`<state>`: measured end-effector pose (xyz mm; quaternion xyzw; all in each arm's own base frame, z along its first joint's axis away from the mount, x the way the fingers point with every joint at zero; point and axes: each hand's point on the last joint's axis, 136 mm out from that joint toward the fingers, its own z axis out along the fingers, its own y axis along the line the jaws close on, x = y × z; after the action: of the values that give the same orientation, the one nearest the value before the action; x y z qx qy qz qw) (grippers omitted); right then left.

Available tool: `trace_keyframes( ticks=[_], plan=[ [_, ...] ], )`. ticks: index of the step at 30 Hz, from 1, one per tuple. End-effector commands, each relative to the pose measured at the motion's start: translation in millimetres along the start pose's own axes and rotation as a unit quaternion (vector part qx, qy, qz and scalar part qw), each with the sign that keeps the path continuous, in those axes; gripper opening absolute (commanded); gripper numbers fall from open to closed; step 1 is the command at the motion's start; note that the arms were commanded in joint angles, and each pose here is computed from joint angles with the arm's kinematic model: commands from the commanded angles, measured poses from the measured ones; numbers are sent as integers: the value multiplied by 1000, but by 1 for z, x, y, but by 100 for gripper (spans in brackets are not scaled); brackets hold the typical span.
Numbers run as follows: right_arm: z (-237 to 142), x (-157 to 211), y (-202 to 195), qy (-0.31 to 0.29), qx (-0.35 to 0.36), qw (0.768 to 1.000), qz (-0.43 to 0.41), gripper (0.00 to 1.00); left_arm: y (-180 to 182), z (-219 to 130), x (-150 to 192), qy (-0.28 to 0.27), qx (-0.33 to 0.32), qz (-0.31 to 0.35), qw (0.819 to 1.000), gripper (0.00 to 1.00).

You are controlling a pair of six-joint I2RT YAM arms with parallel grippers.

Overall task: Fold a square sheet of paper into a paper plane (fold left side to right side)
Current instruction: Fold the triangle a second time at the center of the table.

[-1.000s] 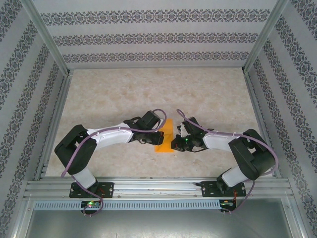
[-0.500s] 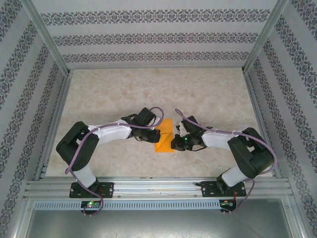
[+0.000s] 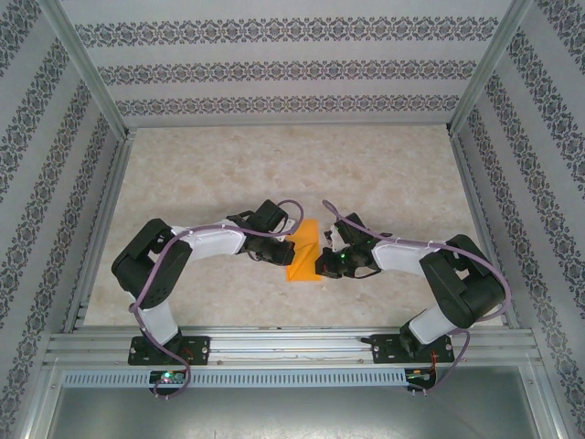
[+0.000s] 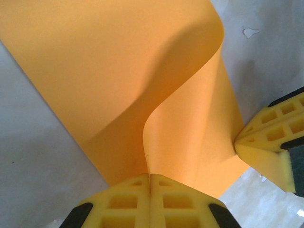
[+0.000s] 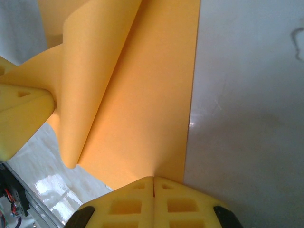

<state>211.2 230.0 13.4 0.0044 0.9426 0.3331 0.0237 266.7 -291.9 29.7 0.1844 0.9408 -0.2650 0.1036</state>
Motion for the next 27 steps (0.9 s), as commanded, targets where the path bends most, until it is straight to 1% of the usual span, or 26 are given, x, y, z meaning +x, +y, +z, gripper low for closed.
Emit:
trace_keyframes(
  ticks=[1,27],
  plan=[
    [6,14,-23,24,46,999,11,0,2,-2,-12,-15,3,12,1000,1],
    [7,17,-29,28,54,998,12,0,4,-2,-21,-22,0,21,1000,1]
  ],
)
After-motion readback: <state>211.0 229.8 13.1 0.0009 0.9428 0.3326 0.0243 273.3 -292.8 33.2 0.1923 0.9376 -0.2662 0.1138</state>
